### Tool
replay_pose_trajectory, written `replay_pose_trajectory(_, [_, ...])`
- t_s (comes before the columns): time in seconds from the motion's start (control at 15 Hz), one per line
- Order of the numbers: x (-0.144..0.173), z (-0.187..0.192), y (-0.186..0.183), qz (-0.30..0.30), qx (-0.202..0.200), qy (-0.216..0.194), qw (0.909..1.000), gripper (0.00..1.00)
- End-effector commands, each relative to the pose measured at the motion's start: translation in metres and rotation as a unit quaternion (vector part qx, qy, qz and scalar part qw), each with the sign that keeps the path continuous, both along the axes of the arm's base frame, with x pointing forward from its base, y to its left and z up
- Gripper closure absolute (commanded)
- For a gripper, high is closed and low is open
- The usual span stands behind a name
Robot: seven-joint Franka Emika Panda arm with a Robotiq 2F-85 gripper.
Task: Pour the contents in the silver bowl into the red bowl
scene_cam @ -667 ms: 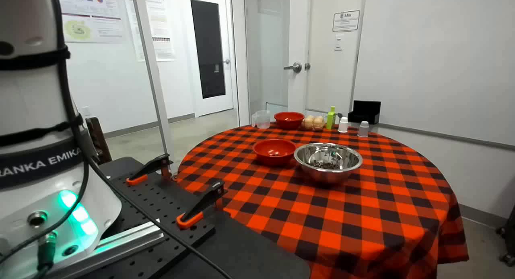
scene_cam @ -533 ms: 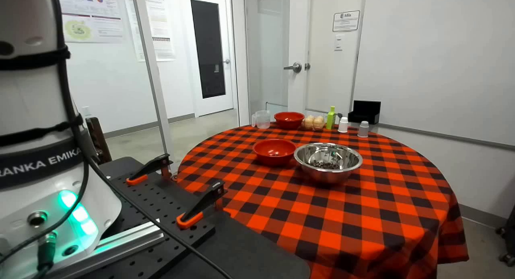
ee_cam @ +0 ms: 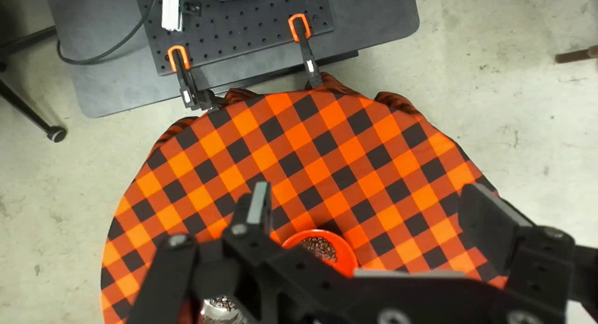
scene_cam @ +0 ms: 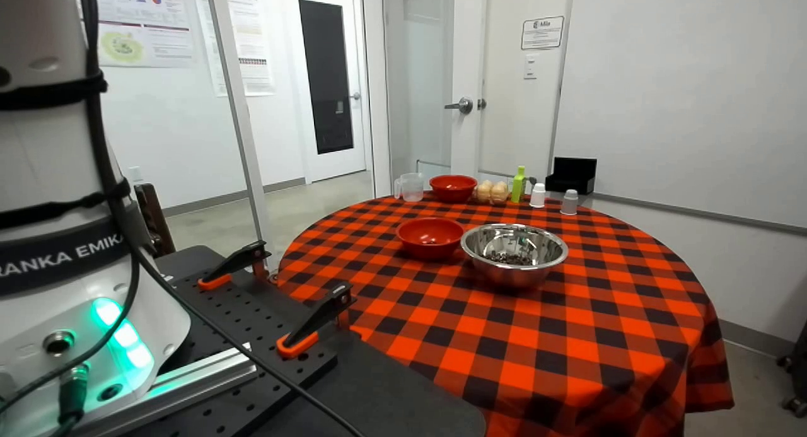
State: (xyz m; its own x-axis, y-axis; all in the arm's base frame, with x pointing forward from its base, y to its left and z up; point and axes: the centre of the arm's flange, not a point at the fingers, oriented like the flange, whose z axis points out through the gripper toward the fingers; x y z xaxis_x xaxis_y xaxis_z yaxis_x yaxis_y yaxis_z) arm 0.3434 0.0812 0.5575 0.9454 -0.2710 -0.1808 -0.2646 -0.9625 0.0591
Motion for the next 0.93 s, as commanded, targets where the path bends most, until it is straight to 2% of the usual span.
replay_pose_trajectory(0.0, [0.020,-0.005,-0.036,-0.056,0.024,-0.009,0.9981,0.00])
replay_pose_trajectory(0.2, [0.025,-0.020,-0.072,-0.124,0.022,-0.027,0.9917,0.00])
replay_pose_trajectory(0.47, [0.028,-0.043,-0.120,-0.226,0.014,-0.073,0.9711,0.00])
replay_pose_trajectory(0.53, [0.028,-0.051,-0.133,-0.247,-0.003,-0.080,0.9656,0.00])
replay_pose_trajectory(0.67, [0.028,-0.071,-0.161,-0.266,-0.060,-0.094,0.9574,0.00])
replay_pose_trajectory(0.87, [0.026,-0.094,-0.196,-0.293,-0.140,-0.103,0.9401,0.00])
